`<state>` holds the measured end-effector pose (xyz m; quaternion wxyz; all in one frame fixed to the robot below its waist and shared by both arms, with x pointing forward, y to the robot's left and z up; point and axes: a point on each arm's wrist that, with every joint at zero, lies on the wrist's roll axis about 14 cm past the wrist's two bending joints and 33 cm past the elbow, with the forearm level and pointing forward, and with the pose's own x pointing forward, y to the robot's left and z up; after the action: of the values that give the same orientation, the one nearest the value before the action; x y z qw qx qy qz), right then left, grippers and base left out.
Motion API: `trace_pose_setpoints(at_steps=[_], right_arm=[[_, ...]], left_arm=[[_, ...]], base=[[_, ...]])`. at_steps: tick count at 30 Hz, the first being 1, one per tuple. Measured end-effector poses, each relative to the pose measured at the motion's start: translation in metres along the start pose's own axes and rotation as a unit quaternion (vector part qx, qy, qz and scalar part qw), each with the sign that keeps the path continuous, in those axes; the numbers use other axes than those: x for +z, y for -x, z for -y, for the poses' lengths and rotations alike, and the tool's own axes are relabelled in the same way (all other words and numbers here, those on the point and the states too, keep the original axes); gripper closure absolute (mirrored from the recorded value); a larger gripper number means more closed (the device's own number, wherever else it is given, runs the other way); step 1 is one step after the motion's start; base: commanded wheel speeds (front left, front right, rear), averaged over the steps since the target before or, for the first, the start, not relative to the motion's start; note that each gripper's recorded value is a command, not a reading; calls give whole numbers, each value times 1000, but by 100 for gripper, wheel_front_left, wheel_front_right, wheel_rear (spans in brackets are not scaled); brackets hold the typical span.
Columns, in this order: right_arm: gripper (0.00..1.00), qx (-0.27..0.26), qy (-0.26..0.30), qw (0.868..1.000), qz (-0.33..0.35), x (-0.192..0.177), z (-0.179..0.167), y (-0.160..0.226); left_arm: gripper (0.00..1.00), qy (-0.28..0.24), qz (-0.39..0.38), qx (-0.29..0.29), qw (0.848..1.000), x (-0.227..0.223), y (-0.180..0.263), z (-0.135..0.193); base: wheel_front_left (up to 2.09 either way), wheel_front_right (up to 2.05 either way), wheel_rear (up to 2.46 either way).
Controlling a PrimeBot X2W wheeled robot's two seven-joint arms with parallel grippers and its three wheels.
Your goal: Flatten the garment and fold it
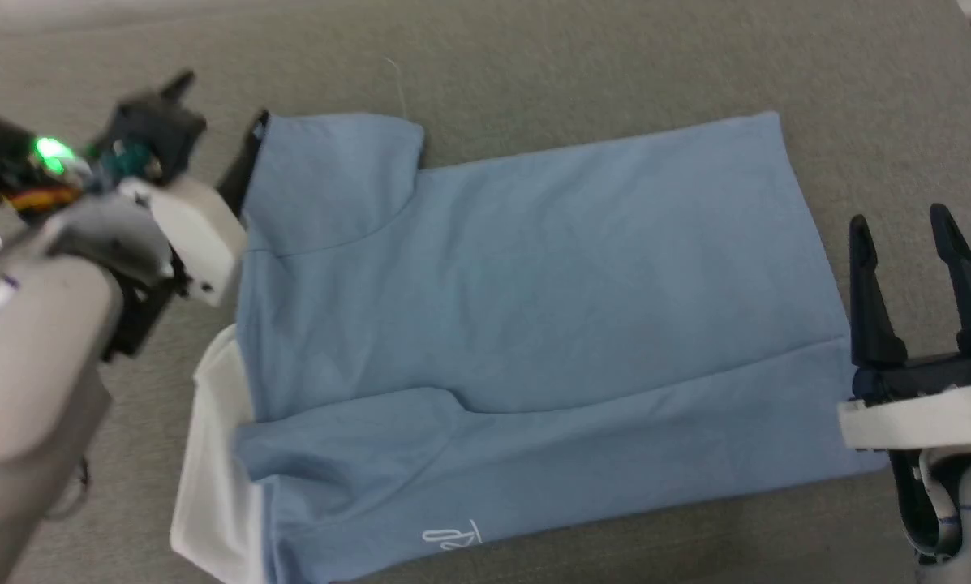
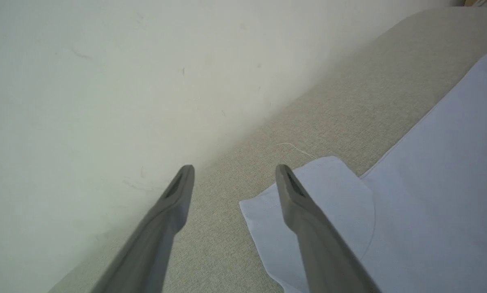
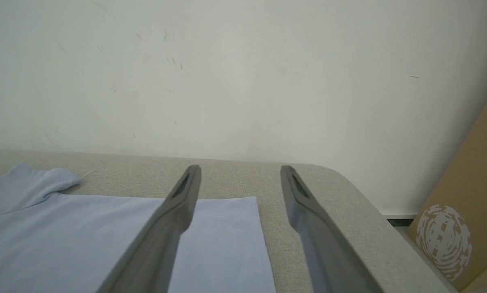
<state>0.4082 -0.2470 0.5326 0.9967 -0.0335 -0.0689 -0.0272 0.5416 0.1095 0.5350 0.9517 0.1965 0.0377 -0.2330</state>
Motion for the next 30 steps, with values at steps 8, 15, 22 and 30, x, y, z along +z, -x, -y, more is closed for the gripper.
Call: trace_pose_setpoints(at_steps=[8,15,22,30], right_arm=[[0,-34,9,999,-39,-31,19,1],[0,-72,17,994,-80,-54,40,16],[0,-98,26,989,-107,-68,55,26],[0,-96,33,988,-117,-73,58,27]], left_arm=[[0,-7,-186,-58,981,-56,-68,-12],[0,31,-360,-93,928,-123,-84,3],[3,24,-409,-112,906,-150,-95,14],[100,54,-367,-118,921,-142,-99,24]], base=[[0,0,0],[0,0,0],[0,0,0],[0,0,0]])
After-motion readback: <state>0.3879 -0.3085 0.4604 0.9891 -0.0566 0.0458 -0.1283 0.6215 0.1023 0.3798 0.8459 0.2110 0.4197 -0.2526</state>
